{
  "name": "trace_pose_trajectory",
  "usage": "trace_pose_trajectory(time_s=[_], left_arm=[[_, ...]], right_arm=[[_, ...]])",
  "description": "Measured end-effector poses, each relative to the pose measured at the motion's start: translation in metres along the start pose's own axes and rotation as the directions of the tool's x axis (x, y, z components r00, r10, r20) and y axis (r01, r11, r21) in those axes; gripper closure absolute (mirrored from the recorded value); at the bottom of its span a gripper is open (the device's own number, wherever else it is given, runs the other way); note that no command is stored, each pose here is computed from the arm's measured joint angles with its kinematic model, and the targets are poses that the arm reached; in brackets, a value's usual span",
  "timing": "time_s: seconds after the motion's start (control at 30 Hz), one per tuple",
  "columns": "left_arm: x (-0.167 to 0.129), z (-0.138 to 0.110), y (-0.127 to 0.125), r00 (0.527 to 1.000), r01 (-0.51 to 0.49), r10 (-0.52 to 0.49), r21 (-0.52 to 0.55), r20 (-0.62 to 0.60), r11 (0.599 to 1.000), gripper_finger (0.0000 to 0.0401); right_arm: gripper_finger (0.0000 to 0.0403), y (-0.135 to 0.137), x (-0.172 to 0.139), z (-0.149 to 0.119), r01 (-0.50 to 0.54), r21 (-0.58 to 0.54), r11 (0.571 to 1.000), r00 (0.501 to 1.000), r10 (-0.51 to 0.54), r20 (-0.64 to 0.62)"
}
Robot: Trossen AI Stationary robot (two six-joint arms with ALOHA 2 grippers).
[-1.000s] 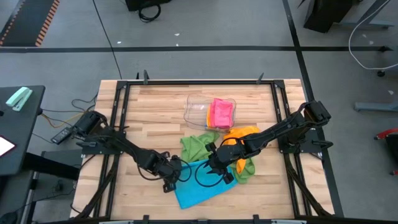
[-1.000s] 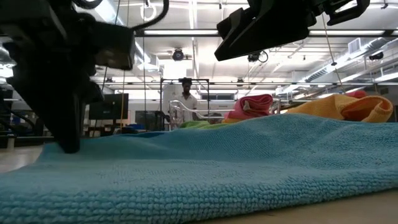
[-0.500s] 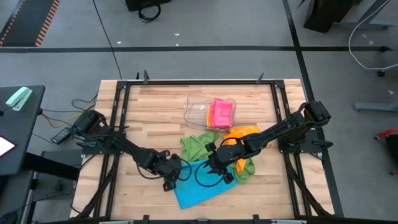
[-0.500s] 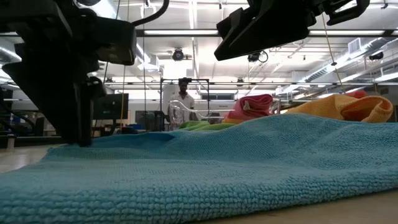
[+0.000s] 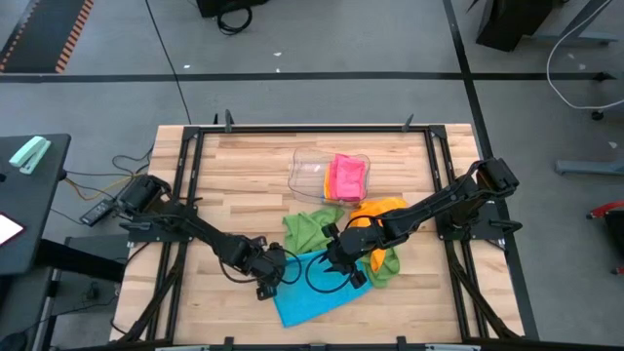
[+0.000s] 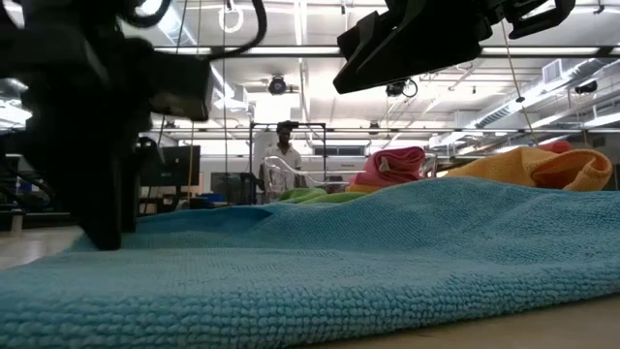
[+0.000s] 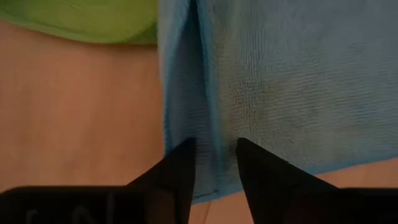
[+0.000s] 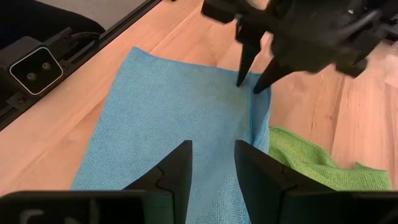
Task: Fold microfiber towels
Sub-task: Fold the blue microfiber cloth
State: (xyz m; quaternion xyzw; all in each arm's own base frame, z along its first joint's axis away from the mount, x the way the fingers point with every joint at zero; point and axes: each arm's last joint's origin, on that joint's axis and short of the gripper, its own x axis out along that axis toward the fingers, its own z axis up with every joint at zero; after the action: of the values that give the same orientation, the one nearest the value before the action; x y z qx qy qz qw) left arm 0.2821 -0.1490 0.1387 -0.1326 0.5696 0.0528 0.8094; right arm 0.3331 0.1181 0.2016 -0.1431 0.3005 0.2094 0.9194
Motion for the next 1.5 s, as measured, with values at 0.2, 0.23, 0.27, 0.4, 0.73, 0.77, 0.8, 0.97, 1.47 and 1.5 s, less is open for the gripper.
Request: trace_pose_trajectory(time_s=[0.2,0.23,0.27,0.4,0.73,0.77,0.8,0.97,1.47,1.5], left_arm=[[0.001,0.001,0.001,1.0,0.003,-0.003,-0.007,-0.003,1.0,0.0309],[0.001,0.001,0.001,1.0,0.003,-0.003,-0.007,-0.003,1.0,0.0315],[0.001,0.001,0.001,1.0,0.003,-0.003,-0.005,-0.003,1.0,0.0321],[0.001,0.002,0.001,1.0,0.005,-0.005,0.009,-0.002,1.0,0.0357],[-0.009,0.009,-0.003,1.0,-0.015,0.015,0.017,-0.025,1.0,0.0386],[-0.011,0.01,-0.003,0.999,-0.027,0.028,0.021,-0.037,0.999,0.0389],[-0.012,0.01,-0.003,0.998,-0.035,0.036,0.027,-0.046,0.999,0.0392],[-0.018,0.015,-0.007,0.998,-0.036,0.037,0.032,-0.047,0.999,0.0391],[-0.028,0.019,-0.002,0.987,-0.126,0.131,0.05,-0.098,0.991,0.0393],[-0.028,0.018,-0.001,0.985,-0.13,0.135,0.053,-0.103,0.99,0.0393]], right_arm=[[0.0274,0.002,0.0,0.002,-0.004,-0.008,1.0,1.0,0.004,0.013],[0.0274,0.002,0.0,0.002,-0.004,-0.008,1.0,1.0,0.004,0.013],[0.0274,0.002,0.0,0.001,-0.005,-0.008,1.0,1.0,0.005,0.011],[0.0274,0.002,0.0,0.001,-0.004,-0.007,1.0,1.0,0.004,0.01],[0.0274,0.002,0.0,0.001,-0.004,-0.007,1.0,1.0,0.004,0.01],[0.0274,0.002,0.0,0.001,-0.004,-0.007,1.0,1.0,0.004,0.009],[0.0274,0.002,0.0,0.001,-0.004,-0.007,1.0,1.0,0.004,0.009],[0.0274,0.002,0.0,0.001,-0.004,-0.006,1.0,1.0,0.004,0.009],[0.0274,0.002,0.0,0.001,-0.004,-0.005,1.0,1.0,0.004,0.008],[0.0274,0.002,0.0,0.001,-0.004,-0.005,1.0,1.0,0.004,0.008]])
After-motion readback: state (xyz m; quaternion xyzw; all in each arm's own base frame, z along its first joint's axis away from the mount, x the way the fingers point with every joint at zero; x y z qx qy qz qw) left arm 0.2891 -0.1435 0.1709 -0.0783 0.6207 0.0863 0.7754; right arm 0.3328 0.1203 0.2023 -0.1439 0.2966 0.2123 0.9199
